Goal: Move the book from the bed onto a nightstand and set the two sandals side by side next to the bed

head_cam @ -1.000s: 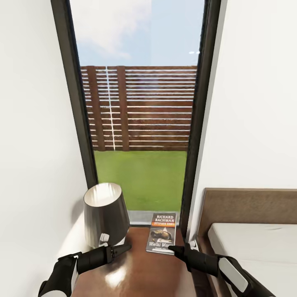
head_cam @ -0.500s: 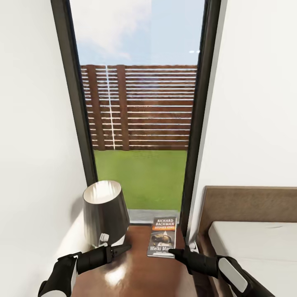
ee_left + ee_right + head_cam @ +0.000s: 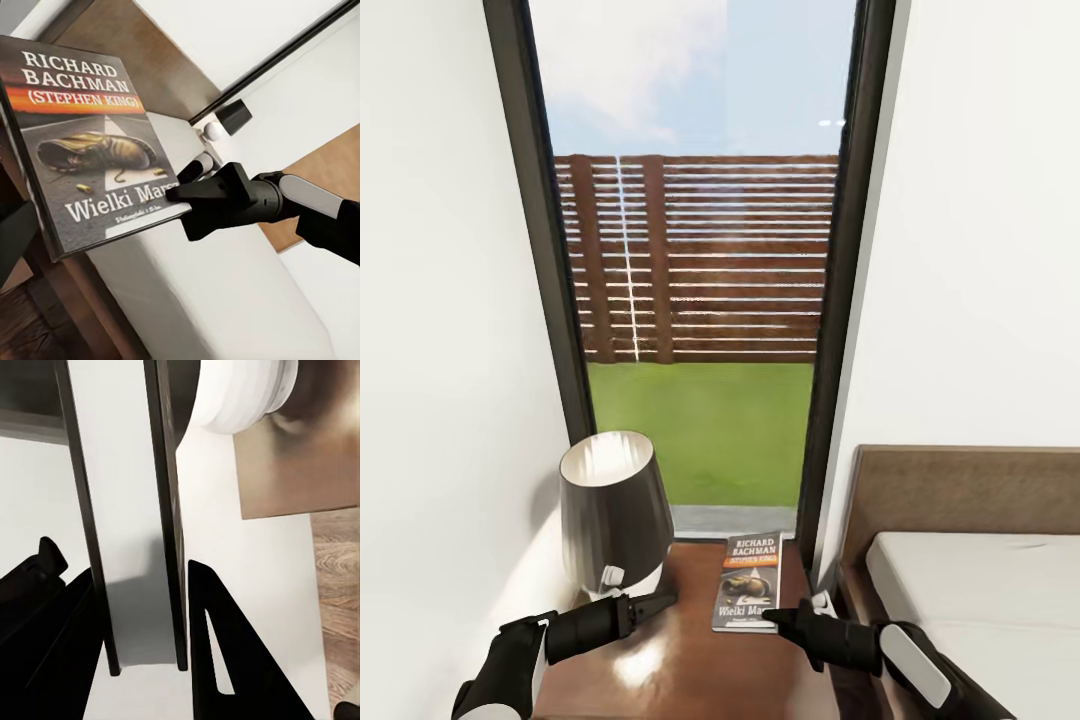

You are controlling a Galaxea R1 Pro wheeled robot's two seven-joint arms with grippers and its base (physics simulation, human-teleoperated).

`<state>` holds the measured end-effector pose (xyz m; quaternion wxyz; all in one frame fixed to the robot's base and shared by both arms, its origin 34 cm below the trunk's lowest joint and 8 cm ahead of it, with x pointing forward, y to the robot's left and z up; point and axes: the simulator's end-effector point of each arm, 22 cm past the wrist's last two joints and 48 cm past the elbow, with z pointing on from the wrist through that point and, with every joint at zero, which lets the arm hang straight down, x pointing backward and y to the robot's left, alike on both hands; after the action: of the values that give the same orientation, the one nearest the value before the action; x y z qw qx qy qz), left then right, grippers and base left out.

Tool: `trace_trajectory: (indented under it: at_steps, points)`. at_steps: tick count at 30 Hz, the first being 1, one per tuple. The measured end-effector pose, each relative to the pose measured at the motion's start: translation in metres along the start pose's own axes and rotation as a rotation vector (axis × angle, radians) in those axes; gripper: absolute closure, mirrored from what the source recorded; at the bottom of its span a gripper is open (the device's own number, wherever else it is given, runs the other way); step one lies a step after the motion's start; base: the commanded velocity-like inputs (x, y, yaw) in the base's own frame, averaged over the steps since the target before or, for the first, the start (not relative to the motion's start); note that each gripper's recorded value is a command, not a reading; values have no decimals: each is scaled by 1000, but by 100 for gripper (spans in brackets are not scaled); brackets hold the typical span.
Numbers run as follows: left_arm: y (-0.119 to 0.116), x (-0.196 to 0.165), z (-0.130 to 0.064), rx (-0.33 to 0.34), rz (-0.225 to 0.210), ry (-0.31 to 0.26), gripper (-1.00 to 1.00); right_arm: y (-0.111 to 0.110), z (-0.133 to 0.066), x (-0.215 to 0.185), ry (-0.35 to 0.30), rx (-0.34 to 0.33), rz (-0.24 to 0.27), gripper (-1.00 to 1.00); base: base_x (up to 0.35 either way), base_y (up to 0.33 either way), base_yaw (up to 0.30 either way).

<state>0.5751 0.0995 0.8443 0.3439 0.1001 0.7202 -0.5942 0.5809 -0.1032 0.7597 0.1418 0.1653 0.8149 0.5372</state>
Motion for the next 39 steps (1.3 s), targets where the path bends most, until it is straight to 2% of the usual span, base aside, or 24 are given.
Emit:
trace_trajectory:
  at_steps: [39]
  points:
    - [51, 44, 3, 0, 1, 0, -100, -58, 24, 7, 1, -20, 3, 100, 0, 0, 0]
